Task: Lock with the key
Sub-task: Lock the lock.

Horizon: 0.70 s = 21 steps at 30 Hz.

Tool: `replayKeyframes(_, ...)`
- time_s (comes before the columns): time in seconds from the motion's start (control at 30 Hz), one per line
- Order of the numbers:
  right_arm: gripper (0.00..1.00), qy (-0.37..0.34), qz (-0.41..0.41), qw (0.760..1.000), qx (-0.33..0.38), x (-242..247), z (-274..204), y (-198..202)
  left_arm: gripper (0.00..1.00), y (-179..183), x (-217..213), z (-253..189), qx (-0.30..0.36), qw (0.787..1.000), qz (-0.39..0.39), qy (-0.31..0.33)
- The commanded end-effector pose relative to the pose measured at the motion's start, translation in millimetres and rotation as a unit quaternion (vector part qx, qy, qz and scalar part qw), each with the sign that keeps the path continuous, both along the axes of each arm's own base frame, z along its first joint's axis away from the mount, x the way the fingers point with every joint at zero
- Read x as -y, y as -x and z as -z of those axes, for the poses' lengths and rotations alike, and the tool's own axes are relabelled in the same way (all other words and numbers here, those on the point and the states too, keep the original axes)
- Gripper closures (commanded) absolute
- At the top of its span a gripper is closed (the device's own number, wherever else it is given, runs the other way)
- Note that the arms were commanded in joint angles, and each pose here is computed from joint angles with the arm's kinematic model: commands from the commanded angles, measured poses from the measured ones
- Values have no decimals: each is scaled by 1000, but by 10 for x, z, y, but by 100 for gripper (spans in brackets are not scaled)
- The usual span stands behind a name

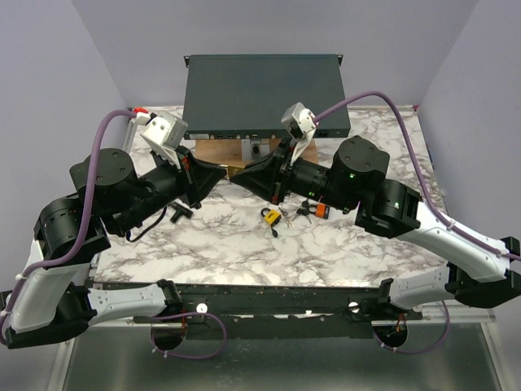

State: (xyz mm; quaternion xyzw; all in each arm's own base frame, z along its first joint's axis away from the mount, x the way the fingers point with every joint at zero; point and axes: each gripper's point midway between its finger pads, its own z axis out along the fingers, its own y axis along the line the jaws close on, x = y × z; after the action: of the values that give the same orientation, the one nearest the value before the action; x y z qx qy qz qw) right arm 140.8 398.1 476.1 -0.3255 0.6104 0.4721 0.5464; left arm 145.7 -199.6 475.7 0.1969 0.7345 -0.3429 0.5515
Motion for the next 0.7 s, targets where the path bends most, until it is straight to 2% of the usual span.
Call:
replayKeyframes(0.0,99,74,-24,997,-16,-447,729,-25,100,615,854,-446,-31,966,223,126)
replayKeyframes(0.67,99,79,-31,996,-35,-535,965,-11,100,741,932,-718,-21,952,251,177)
